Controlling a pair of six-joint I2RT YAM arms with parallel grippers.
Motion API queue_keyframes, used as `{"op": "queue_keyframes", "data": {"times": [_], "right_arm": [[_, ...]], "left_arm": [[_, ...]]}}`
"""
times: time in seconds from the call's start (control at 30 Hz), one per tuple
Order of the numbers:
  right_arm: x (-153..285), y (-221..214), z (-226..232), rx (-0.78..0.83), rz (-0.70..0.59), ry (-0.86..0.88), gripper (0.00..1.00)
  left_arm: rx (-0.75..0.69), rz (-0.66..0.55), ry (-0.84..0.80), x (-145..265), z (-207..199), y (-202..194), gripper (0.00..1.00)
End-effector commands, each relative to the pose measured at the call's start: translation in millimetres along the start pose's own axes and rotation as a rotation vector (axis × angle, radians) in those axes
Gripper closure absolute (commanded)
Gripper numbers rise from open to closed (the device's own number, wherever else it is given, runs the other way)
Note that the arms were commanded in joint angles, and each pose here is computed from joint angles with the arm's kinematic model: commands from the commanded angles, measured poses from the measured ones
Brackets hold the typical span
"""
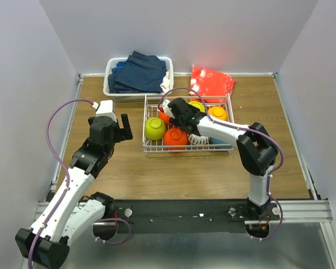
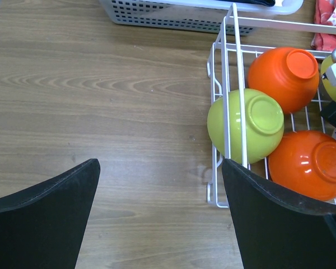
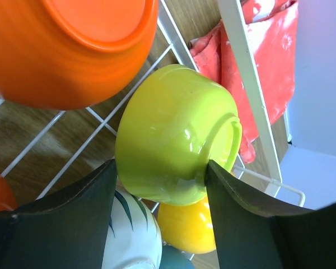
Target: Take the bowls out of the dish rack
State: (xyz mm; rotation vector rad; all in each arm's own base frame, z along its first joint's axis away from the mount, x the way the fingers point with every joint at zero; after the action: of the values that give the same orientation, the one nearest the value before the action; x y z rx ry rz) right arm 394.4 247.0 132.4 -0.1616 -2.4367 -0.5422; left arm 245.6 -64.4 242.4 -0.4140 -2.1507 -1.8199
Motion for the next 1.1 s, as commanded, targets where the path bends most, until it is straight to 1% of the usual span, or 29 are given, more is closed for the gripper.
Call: {"op": "queue_keyframes", "data": {"times": [0.0, 0.03, 0.13, 0.2, 0.47, 0.63, 0.7, 0.73, 0.83, 0.9, 0.93, 0.97, 1.0, 1.03, 1.07], "right_arm": [[17.5, -1.9, -11.6, -0.015, 0.004, -0.036, 0.45], [19.9, -1.0, -14.2, -0.025, -0.002, -0.042, 0.48], [23.8, 0.5, -16.2, -0.066, -0.015, -0.045, 0.51], [28.7, 4.4, -18.7, -0.095, -0.043, -0.035, 0.52], [54.5, 30.1, -28.3, -0.277, -0.226, 0.041, 0.54], [73.4, 44.2, -33.7, -0.382, -0.331, 0.097, 0.56], [77.9, 46.9, -32.5, -0.441, -0.362, 0.122, 0.58], [81.8, 53.2, -33.4, -0.472, -0.407, 0.145, 0.6], [96.1, 59.8, -33.8, -0.569, -0.494, 0.2, 0.59], [106.8, 58.7, -38.4, -0.655, -0.542, 0.225, 0.59], [111.7, 63.7, -44.7, -0.693, -0.602, 0.249, 0.59], [117.9, 64.9, -48.6, -0.754, -0.63, 0.272, 0.59], [124.8, 62.0, -52.0, -0.769, -0.663, 0.287, 0.59], [135.7, 69.4, -53.7, -0.804, -0.731, 0.352, 0.59], [138.2, 67.7, -57.1, -0.851, -0.752, 0.381, 0.59]], "left_arm": [[0.002, -0.024, -0.009, -0.8, -0.6, 2.7, 0.01], [0.002, -0.023, -0.01, -0.7, -0.8, 2.7, 0.01], [0.001, -0.024, -0.011, -0.7, -0.5, 2.7, 0.01], [0.001, -0.023, -0.015, -1.2, -1.2, 2.2, 0.01], [-0.003, -0.028, -0.06, -1.1, -6.9, 2.1, 0.01], [-0.005, -0.037, -0.142, 0.2, -18.0, 2.9, 0.01], [-0.002, -0.044, -0.167, 0.7, -21.2, 3.5, 0.01], [0.001, -0.054, -0.183, 0.7, -23.3, 4.4, 0.01], [-0.003, -0.078, -0.218, 1.3, -27.8, 7.4, 0.01], [0.011, -0.098, -0.235, 2.0, -30.6, 11.2, 0.01], [0.024, -0.13, -0.253, 3.3, -33.4, 17.3, 0.01], [0.025, -0.133, -0.286, 3.8, -37.7, 16.3, 0.01], [0.029, -0.147, -0.307, 5.1, -40.3, 18.3, 0.01], [0.038, -0.186, -0.332, 7.6, -43.7, 25.3, 0.01], [0.045, -0.19, -0.361, 8.2, -47.3, 23.8, 0.01]]}}
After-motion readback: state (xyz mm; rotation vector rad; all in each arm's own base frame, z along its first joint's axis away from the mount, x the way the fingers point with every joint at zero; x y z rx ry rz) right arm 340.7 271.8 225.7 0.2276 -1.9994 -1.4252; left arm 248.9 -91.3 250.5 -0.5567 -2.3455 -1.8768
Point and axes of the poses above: each gripper's point midway between its finger pads, its own x axis back along the fingers, its own z axis along the line the jaws close on, y = z × x, the point moved 4 cm from there along x, back along the fingers, and after that the axes turned 1 degree about x, right-handed, at the moved point
